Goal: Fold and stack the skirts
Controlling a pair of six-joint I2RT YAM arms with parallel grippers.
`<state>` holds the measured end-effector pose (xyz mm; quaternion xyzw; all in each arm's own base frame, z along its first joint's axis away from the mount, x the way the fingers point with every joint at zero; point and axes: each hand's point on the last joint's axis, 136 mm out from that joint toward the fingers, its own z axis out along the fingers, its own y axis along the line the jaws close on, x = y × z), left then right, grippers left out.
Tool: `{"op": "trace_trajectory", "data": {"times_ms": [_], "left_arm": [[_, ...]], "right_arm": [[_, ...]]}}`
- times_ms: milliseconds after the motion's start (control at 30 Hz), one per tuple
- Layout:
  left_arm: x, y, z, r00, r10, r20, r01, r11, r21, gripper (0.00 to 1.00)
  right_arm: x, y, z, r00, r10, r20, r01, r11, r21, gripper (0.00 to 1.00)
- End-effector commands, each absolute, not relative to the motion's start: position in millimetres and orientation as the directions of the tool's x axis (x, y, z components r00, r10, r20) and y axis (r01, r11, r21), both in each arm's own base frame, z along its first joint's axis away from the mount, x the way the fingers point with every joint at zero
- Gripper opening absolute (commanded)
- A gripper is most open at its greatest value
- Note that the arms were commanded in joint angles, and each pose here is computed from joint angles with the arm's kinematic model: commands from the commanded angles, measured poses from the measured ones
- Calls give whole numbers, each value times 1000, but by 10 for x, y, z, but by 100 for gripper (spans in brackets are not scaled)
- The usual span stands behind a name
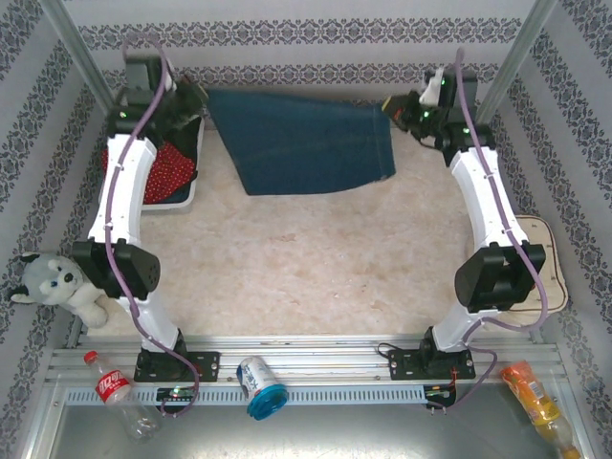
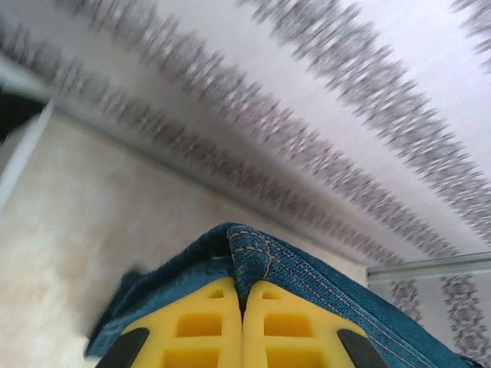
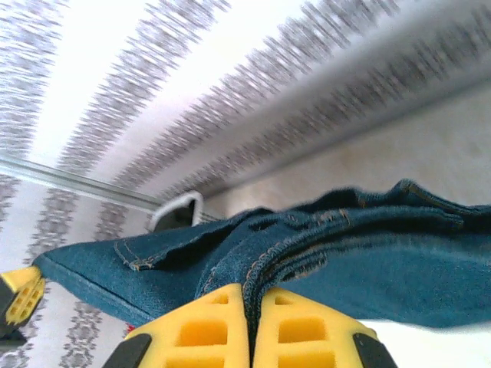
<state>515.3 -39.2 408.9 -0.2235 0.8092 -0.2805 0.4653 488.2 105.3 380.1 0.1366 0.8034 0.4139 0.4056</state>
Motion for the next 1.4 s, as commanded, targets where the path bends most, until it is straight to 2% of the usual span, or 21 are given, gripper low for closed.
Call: {"op": "trace_trajectory", "data": {"times_ms": [0, 67, 133, 300, 400, 467, 567, 633, 767, 1000, 1067, 1167, 1233, 1267, 1300, 1333, 1367], "left_arm": [[4918, -269, 4375, -459, -554, -694, -80, 804, -589, 0], [4791, -300, 4352, -465, -547, -696, -66, 806, -589, 0], [4619, -324, 4120, -494, -548, -676, -79, 802, -592, 0], [3842, -408, 3089, -608, -591, -530, -198, 759, -620, 0], [3200, -498, 2414, -667, -641, -379, -319, 706, -632, 0], [2682, -543, 1784, -693, -682, -232, -451, 663, -598, 0], [2003, -619, 1019, -685, -728, -40, -600, 595, -534, 0], [1699, -627, 737, -657, -754, 31, -663, 557, -501, 0], [1487, -577, 674, -635, -772, 27, -686, 548, -479, 0], [1510, -474, 705, -636, -771, -16, -692, 580, -430, 0], [1510, -509, 610, -641, -767, 12, -697, 576, -427, 0], [1339, -499, 461, -629, -775, 66, -738, 568, -363, 0], [1206, -376, 563, -614, -789, 23, -755, 579, -309, 2], [1134, -282, 673, -602, -798, -20, -763, 582, -281, 18], [1105, -204, 825, -588, -806, -70, -765, 582, -276, 50], [1107, -176, 935, -578, -810, -98, -762, 579, -291, 69], [1161, -173, 1084, -573, -809, -127, -746, 580, -327, 78]], "right_arm": [[4794, 1026, 3745, -668, 534, -519, -100, 626, 773, 0], [4652, 1040, 3657, -673, 536, -509, -101, 616, 781, 0], [4471, 1072, 3424, -693, 541, -476, -85, 595, 799, 0], [3773, 1187, 2456, -774, 511, -374, 4, 594, 804, 0], [3176, 1269, 1727, -843, 472, -258, 106, 616, 781, 0], [2759, 1322, 1262, -868, 469, -161, 187, 611, 769, 0], [2281, 1366, 750, -881, 471, -51, 283, 609, 741, 0], [2079, 1362, 553, -881, 473, -1, 327, 611, 721, 0], [1866, 1362, 414, -891, 451, 46, 353, 628, 693, 0], [1975, 1332, 515, -896, 443, -22, 311, 662, 682, 0], [1966, 1331, 446, -897, 442, -11, 321, 667, 672, 0], [1929, 1345, 360, -905, 426, -2, 322, 685, 654, 0], [1807, 1337, 251, -909, 417, 24, 337, 698, 632, 0], [1782, 1340, 243, -910, 414, 29, 339, 700, 629, 0], [1763, 1352, 249, -912, 410, 32, 336, 699, 631, 0], [1757, 1357, 258, -912, 409, 30, 334, 699, 632, 0], [1757, 1366, 277, -913, 407, 27, 330, 698, 636, 0]]}}
